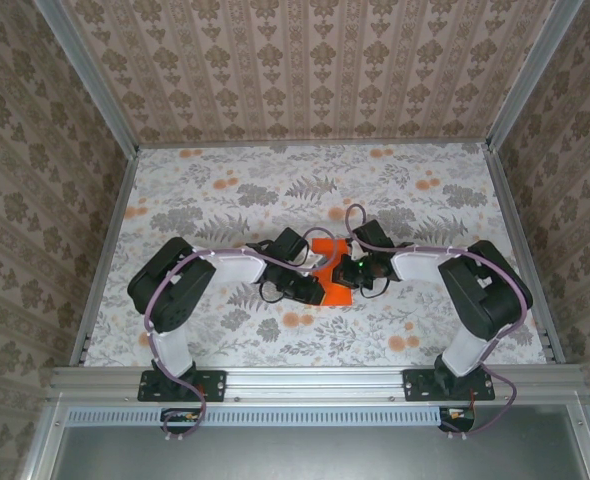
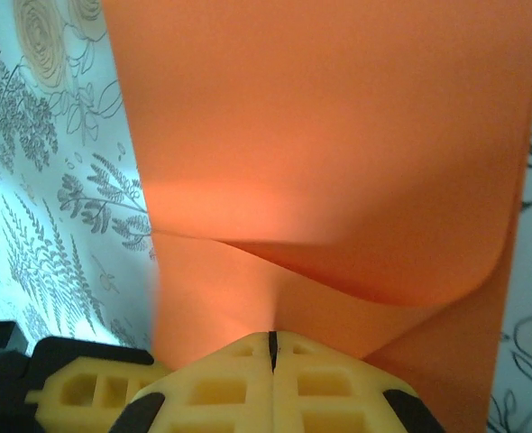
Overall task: Fold a paper plane with a square sheet of paper (fold left side to right side)
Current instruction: Fold the triangle a second time at the center of the table.
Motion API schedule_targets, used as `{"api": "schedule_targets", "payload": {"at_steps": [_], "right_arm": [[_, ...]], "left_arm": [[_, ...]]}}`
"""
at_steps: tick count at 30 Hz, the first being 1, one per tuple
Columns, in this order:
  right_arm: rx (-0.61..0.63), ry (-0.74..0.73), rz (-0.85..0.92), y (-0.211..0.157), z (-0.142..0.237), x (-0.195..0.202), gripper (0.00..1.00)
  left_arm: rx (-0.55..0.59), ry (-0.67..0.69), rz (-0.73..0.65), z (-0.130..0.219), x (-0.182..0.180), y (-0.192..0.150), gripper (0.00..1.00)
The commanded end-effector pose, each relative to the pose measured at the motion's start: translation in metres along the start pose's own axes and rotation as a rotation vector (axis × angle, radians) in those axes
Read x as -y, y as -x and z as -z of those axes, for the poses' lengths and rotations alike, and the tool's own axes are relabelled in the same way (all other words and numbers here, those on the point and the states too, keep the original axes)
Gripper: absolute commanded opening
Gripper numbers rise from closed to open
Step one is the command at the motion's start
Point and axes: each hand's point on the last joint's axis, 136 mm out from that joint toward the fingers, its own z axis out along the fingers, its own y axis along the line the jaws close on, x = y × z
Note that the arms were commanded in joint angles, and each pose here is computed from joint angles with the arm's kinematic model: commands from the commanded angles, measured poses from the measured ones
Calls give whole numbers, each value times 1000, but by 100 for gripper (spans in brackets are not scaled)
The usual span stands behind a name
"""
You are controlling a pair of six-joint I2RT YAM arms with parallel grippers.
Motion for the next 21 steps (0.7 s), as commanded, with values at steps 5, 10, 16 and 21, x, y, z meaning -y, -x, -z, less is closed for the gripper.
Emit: {"api": "schedule_targets", "payload": {"at_steps": [5,10,16,21], "right_arm": [[5,56,85,-10,11,-18,0],[-7,74,91,-13,1,-26,0],[-34,49,87,-16,-12,-22,0],[-53,-10,83,-19,-16,-9,0]], "left_arm": [[-15,5,46,-2,-12,-14,14],[-14,5,50,-2,-13,-14,10],[-21,7,56,-3,-14,-15,5],[-22,20,61,-2,-16,-15,4]]}}
